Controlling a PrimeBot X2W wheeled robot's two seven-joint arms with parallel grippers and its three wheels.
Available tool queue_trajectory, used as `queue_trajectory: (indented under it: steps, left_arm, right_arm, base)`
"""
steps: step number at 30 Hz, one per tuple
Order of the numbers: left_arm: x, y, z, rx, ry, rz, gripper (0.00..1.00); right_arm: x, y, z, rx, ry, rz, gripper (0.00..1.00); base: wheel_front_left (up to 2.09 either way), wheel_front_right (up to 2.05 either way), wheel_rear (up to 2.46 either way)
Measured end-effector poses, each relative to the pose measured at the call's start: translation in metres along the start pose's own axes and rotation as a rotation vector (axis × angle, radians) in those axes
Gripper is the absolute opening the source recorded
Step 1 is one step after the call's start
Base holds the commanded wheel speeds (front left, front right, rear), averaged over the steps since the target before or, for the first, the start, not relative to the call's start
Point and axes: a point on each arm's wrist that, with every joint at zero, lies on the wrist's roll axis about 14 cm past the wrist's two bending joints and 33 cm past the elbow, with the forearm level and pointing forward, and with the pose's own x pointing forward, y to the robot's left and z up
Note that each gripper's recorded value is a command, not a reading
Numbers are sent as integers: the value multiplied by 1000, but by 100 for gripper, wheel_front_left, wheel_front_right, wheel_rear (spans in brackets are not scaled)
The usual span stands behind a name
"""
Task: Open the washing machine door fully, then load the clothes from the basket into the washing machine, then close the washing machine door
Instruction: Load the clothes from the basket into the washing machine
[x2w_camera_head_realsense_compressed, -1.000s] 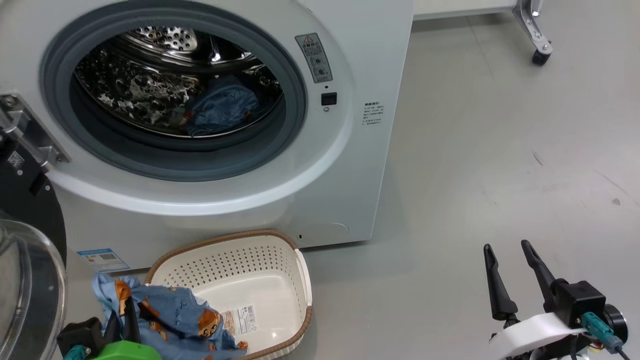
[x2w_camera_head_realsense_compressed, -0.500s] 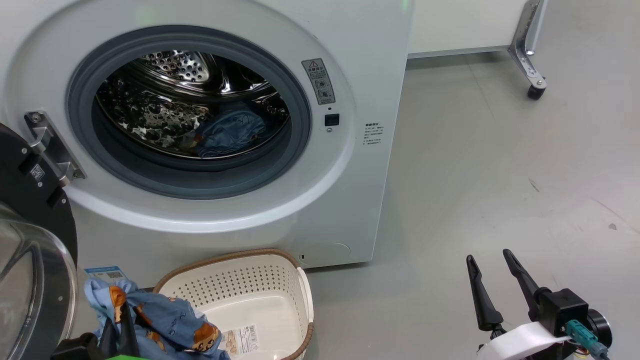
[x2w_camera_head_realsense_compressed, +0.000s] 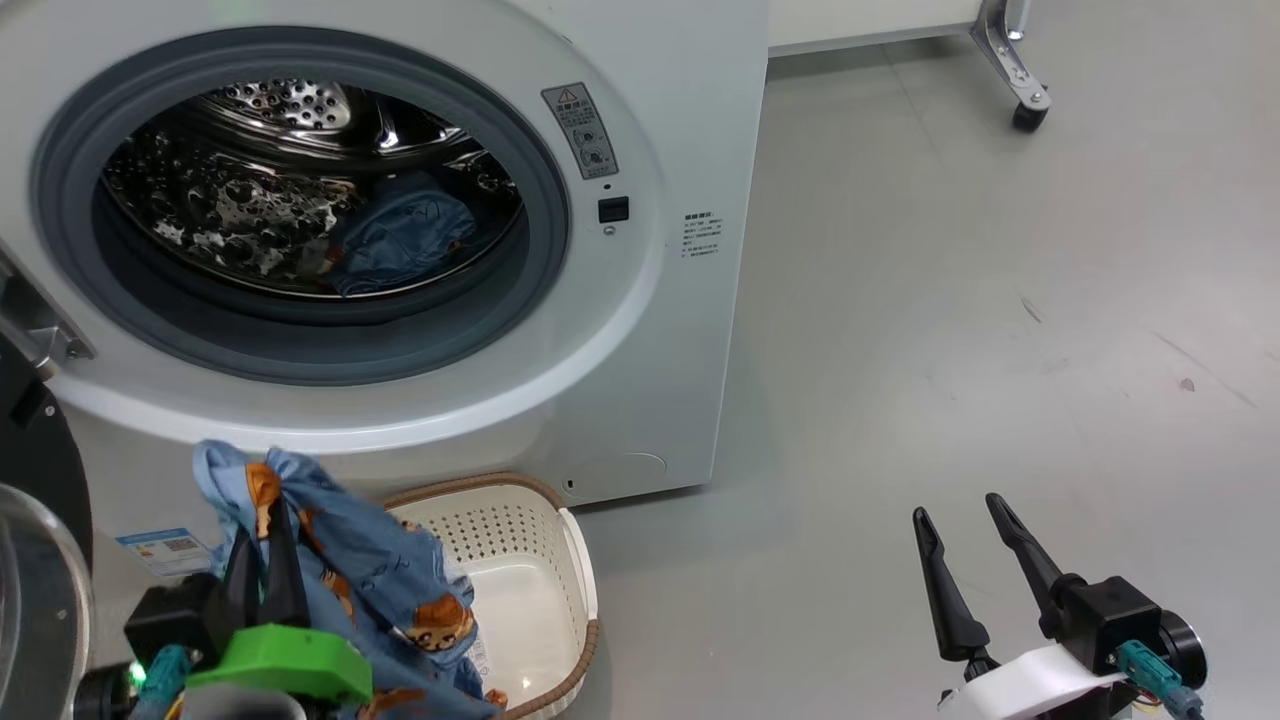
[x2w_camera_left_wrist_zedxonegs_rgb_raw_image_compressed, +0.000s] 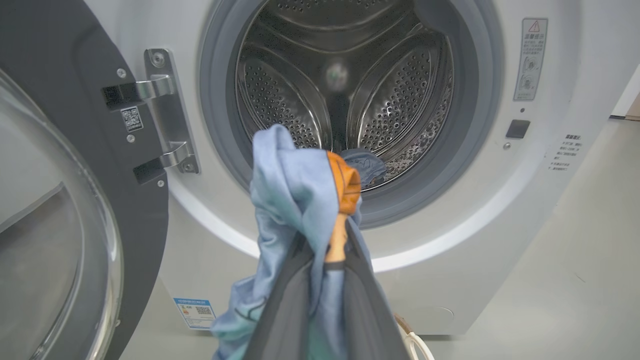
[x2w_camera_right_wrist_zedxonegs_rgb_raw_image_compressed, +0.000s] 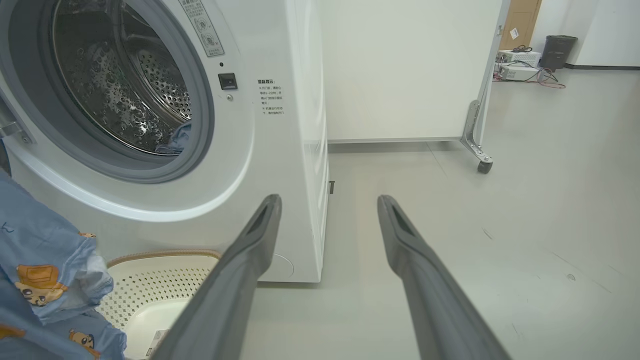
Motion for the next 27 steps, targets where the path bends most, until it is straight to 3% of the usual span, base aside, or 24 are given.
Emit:
queue_trajectory:
  steps: [12,21,27]
  left_arm:
    - [83,-38,34,92,-61,-124,0]
    - [155,-39,50,142,-62,-115,0]
    - [197,-30,28,174,20,-82,0]
  right_arm:
    - [4,-21,-2,4,11,-70,100]
    - [-2,-41,-10,13,44,-145,100]
    - [-6,-48,-21,42,82,-186,100]
  base:
    - [0,0,0]
    - [0,0,0]
    - [0,0,0]
